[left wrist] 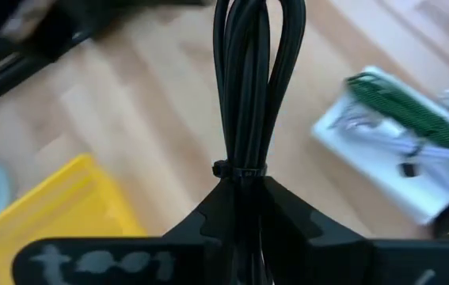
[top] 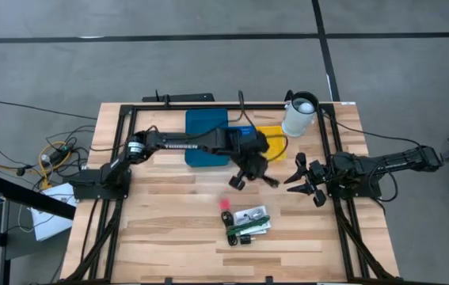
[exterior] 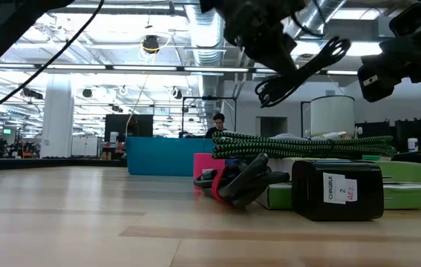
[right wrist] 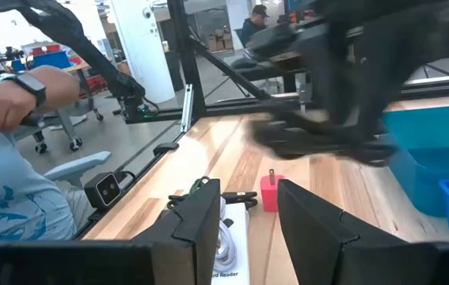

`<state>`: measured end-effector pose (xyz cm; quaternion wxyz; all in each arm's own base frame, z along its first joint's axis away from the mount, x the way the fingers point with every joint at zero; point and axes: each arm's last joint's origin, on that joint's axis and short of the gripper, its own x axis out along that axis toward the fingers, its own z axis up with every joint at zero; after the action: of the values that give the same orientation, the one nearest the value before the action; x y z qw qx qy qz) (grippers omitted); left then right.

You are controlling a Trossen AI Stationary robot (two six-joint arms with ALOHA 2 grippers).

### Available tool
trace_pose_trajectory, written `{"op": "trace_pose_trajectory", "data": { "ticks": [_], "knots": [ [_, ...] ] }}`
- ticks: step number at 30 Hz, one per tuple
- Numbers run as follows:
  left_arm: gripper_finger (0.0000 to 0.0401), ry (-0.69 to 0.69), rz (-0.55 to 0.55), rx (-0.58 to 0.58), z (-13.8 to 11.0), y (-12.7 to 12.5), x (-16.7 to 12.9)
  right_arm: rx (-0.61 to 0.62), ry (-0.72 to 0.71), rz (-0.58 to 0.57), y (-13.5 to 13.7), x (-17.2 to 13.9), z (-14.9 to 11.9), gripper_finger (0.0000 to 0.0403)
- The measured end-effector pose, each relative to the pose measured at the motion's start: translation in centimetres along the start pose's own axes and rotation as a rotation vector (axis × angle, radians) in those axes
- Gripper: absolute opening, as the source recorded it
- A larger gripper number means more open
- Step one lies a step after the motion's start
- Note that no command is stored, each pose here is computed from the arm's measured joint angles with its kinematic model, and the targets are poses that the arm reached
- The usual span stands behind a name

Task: Pick and place items into bin
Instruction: Put the right black charger cable into the blue basket

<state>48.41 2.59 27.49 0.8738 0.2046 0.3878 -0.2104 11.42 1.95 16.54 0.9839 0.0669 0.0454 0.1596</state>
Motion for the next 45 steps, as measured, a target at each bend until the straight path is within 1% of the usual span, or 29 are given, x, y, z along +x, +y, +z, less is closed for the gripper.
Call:
{"op": "trace_pose_trajectory", "data": {
  "ticks": [4, 8, 12, 16, 19, 22, 28, 31, 32, 39, 45],
  "knots": [
    [0.0033, 0.005, 0.048, -0.093, -1.7, 2.5, -0.9, 0.0, 0.0, 0.0, 0.0, 0.0, 0.0, 0.0121],
    [0.0033, 0.006, 0.105, -0.24, -3.7, 5.1, -1.9, 0.0, 0.0, 0.0, 0.0, 0.0, 0.0, 0.0121],
    [0.0032, -0.029, 0.209, -0.406, -5.2, 7.7, -3.0, 0.0, 0.0, 0.0, 0.0, 0.0, 0.0, 0.0121],
    [0.0032, -0.039, 0.337, -0.525, -6.5, 9.7, -4.0, 0.0, 0.0, 0.0, 0.0, 0.0, 0.0, 0.0121],
    [0.0032, -0.055, 0.374, -0.611, -7.6, 10.6, -4.1, 0.0, 0.0, 0.0, 0.0, 0.0, 0.0, 0.0121],
    [0.0032, -0.037, 0.387, -0.681, -8.6, 10.7, -3.6, 0.0, 0.0, 0.0, 0.0, 0.0, 0.0, 0.0121],
    [0.0032, -0.014, 0.416, -0.72, -9.1, 9.9, -2.0, 0.0, 0.0, 0.0, 0.0, 0.0, 0.0, 0.0121],
    [0.0032, 0.06, 0.421, -0.732, -9.6, 9.0, -1.2, 0.0, 0.0, -0.001, 0.0, 0.0, 0.0, 0.0121],
    [0.0032, 0.089, 0.423, -0.739, -9.7, 8.8, -1.0, 0.0, 0.0, 0.0, 0.0, 0.0, 0.0, 0.0121],
    [0.0035, 0.156, 0.452, -0.781, -9.8, 8.2, -0.9, 0.0, 0.0, -0.001, 0.0, 0.0, 0.0, 0.0121],
    [0.0037, 0.203, 0.415, -0.836, -10.2, 7.6, -0.9, 0.0, 0.0, 0.0, 0.0, 0.0, 0.0, 0.0121]
  ]
}}
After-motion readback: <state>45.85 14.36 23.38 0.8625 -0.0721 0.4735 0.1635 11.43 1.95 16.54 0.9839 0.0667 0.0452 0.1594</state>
